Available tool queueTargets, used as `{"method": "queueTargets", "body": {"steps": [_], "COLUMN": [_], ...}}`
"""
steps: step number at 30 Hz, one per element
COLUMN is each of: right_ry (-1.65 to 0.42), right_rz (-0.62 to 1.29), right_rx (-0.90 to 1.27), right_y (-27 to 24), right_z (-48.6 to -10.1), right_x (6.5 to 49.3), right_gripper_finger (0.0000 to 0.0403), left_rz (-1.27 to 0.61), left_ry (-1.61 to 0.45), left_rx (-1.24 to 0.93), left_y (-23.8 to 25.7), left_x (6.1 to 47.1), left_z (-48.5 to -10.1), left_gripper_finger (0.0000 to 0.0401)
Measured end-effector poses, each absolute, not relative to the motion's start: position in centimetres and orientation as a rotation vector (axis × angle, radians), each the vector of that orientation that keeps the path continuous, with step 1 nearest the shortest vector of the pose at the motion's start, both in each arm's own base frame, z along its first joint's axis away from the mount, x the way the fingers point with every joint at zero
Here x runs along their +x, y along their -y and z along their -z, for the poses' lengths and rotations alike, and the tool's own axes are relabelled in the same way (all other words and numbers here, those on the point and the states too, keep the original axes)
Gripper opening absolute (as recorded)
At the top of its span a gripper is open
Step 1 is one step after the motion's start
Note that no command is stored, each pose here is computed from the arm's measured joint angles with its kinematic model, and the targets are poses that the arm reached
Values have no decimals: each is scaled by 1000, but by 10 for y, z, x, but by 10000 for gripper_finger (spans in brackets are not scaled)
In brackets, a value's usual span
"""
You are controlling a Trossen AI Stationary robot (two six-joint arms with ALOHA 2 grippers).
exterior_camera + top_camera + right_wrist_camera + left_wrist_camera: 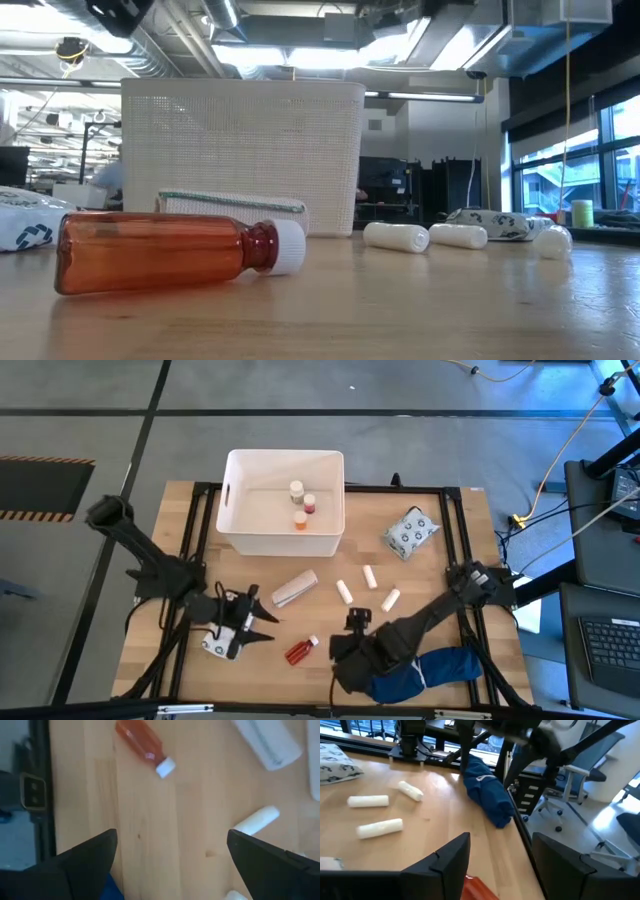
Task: Pick & place medical supplies in basket/bin
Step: Put the red medicine bottle into the white bin
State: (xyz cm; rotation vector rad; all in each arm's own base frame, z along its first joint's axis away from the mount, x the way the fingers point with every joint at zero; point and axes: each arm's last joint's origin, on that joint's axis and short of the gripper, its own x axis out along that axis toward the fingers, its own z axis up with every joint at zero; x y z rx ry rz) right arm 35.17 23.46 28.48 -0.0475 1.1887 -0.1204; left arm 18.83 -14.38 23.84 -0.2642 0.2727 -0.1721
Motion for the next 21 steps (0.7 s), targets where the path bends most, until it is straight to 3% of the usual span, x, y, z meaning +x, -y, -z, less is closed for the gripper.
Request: {"method": "queueTargets", "body": {"steps": [9, 14, 21], "right_ry": [-1038, -819, -511], "right_rz": [-3, -105, -175], "right_rx": [38, 97, 106], "right_y": [-234, -216, -187], "right_z": [-256, -252, -204], "right_x": [334, 314, 315], "right_gripper_finger": [378, 378, 378], "left_rz": [160, 167, 175], "left_ry": [-273, -274, -278], "left_rx": [-243, -243, -242], "left_y": [159, 160, 160], "left_x": [181, 180, 180], "left_z": [-232, -232, -232], "left_gripper_finger": [207, 207, 207]}}
